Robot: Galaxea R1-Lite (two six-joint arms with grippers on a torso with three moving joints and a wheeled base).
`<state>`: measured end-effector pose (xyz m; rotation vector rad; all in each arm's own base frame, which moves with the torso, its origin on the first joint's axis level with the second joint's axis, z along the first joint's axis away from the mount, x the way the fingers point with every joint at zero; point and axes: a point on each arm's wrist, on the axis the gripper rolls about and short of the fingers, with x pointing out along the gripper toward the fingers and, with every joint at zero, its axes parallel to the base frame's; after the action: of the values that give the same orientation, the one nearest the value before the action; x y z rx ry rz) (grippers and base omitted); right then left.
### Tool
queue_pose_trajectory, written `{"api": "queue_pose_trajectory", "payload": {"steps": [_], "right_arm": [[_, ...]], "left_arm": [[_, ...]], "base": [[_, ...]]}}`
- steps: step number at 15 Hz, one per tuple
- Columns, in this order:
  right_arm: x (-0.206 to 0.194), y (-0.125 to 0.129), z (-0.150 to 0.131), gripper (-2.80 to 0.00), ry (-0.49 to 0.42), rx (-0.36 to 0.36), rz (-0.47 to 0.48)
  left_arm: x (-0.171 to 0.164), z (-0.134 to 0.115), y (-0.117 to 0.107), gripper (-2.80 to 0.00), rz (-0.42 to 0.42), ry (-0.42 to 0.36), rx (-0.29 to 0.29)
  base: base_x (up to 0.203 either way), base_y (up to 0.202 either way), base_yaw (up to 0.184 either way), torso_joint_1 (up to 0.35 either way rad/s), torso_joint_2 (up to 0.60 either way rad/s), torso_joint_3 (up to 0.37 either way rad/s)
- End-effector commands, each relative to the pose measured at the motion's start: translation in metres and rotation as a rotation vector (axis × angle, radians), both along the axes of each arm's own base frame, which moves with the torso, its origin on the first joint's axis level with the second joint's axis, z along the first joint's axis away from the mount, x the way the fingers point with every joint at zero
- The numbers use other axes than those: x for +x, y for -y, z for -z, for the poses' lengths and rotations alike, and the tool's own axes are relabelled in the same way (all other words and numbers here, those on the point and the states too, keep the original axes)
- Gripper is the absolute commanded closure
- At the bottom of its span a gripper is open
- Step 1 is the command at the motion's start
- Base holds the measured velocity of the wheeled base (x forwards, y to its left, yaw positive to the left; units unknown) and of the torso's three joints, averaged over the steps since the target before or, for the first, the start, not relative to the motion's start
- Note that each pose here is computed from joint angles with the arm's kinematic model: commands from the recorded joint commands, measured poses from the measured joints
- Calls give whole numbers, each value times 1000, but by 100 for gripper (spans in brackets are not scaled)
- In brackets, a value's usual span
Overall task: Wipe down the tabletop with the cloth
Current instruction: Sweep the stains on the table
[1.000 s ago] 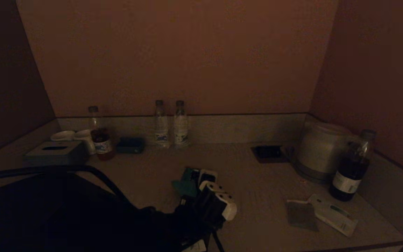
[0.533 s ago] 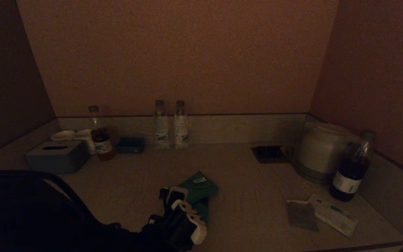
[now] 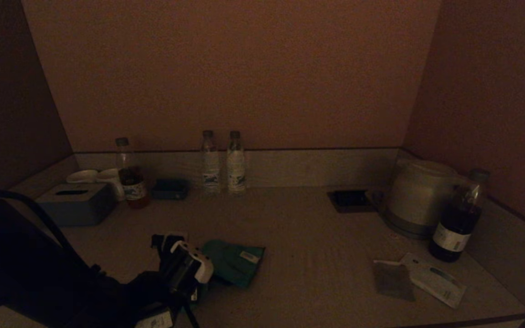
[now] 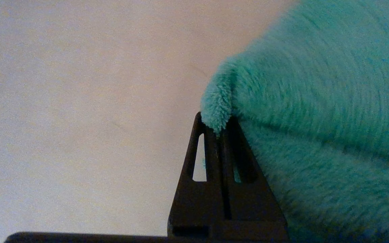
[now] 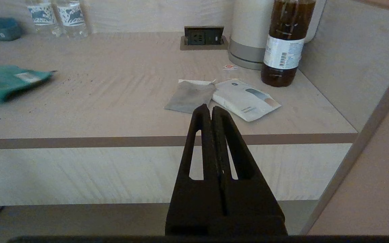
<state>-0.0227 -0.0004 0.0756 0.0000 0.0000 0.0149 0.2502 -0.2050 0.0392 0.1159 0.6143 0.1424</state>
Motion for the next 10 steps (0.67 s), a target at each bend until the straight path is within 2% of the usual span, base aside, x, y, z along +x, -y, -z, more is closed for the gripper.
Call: {"api": "queue_pose_trajectory", "payload": {"steps": [1, 4, 6, 8, 10], "right_arm": [[0, 0, 0, 0, 0, 0, 0], [0, 0, 0, 0, 0, 0, 0], [0, 0, 0, 0, 0, 0, 0], [0, 0, 0, 0, 0, 0, 0], [0, 0, 0, 0, 0, 0, 0]], "left_arm": [[12, -1, -8, 0, -42, 12, 0], [64, -7, -28, 0, -150, 64, -3], [87, -9, -34, 0, -177, 88, 7], [112, -15, -34, 0, -200, 130, 9], [148, -29, -26, 0, -229, 206, 0]], "base": [[0, 0, 0, 0, 0, 0], [0, 0, 0, 0, 0, 0], [0, 0, 0, 0, 0, 0], [0, 0, 0, 0, 0, 0], [0, 0, 0, 0, 0, 0]]}}
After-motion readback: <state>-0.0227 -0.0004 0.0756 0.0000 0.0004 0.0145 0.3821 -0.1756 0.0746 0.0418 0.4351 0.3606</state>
